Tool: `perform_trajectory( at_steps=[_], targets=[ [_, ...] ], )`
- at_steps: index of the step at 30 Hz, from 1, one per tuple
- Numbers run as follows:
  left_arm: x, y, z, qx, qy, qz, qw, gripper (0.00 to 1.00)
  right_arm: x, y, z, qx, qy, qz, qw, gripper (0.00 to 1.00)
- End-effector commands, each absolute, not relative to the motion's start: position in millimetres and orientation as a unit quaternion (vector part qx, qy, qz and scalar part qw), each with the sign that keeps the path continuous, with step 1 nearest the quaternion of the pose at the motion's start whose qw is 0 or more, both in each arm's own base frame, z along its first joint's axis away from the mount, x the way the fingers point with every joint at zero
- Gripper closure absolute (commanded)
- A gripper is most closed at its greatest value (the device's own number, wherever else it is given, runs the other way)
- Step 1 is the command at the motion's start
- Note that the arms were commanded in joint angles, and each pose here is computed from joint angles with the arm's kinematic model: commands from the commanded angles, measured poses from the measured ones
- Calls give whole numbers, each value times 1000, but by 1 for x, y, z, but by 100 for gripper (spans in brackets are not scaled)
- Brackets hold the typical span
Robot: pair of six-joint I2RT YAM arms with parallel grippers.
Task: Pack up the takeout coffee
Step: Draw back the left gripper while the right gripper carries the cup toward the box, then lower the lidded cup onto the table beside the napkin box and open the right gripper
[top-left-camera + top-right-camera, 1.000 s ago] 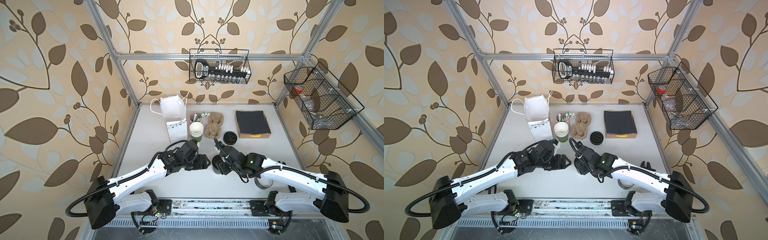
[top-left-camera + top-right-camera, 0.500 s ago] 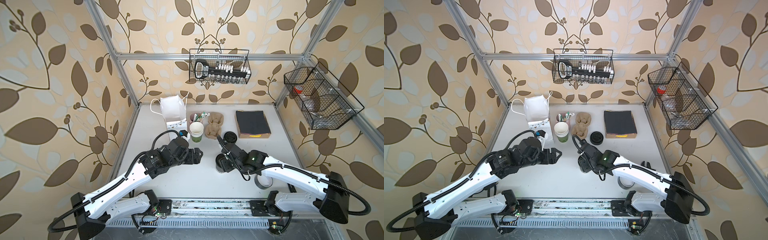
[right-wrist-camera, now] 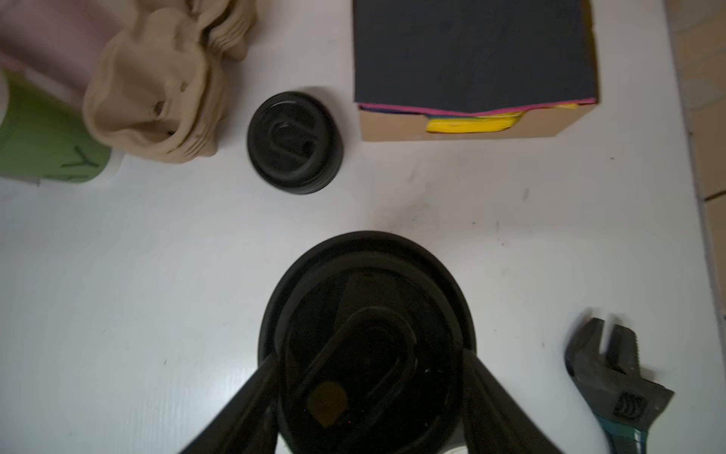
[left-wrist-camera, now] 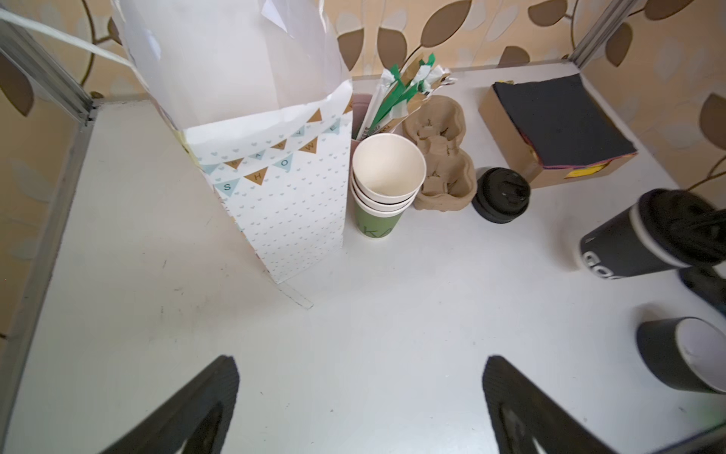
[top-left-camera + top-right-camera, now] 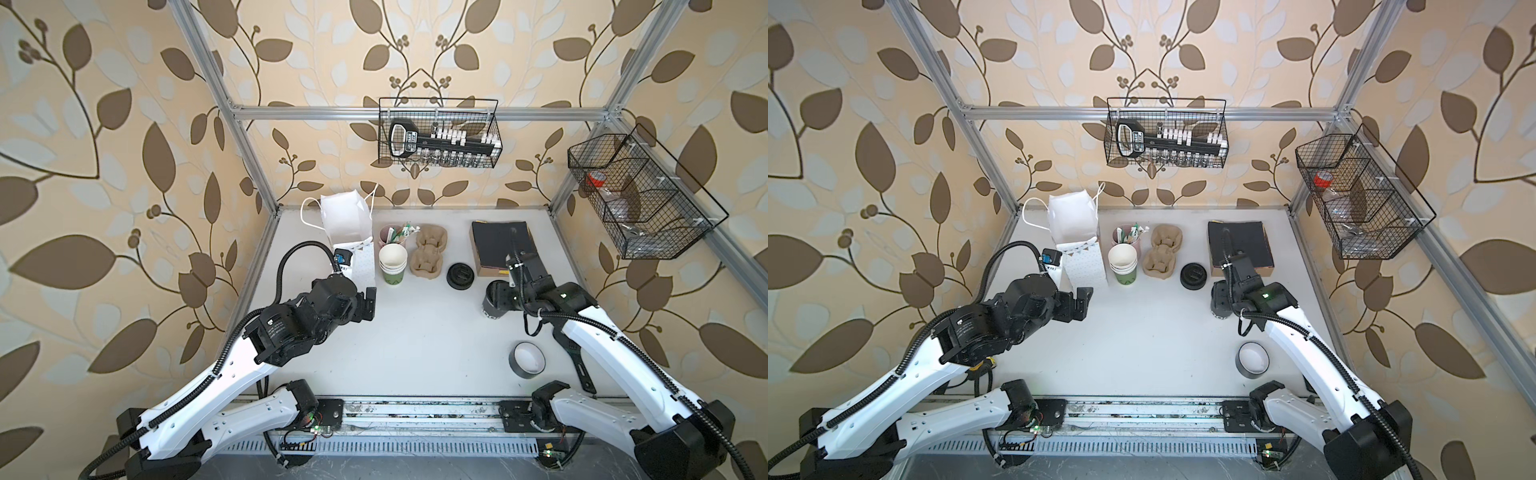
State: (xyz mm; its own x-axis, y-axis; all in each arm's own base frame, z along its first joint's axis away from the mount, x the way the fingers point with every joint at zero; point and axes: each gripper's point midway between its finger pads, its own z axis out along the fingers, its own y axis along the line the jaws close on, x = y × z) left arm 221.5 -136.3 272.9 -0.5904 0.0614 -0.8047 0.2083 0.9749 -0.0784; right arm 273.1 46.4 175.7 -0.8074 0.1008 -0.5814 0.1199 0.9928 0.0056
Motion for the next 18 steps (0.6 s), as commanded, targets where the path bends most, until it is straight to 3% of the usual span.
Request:
perform_trajectory(
  at_steps=[1,18],
  targets=[
    [230,-127,270,81,882,-42,462,1,280,28,183,87,945,-29,313,34],
    [224,-119,257,86,887,-35,453,1,308,-16,148,164,941,-69,287,31]
  ],
)
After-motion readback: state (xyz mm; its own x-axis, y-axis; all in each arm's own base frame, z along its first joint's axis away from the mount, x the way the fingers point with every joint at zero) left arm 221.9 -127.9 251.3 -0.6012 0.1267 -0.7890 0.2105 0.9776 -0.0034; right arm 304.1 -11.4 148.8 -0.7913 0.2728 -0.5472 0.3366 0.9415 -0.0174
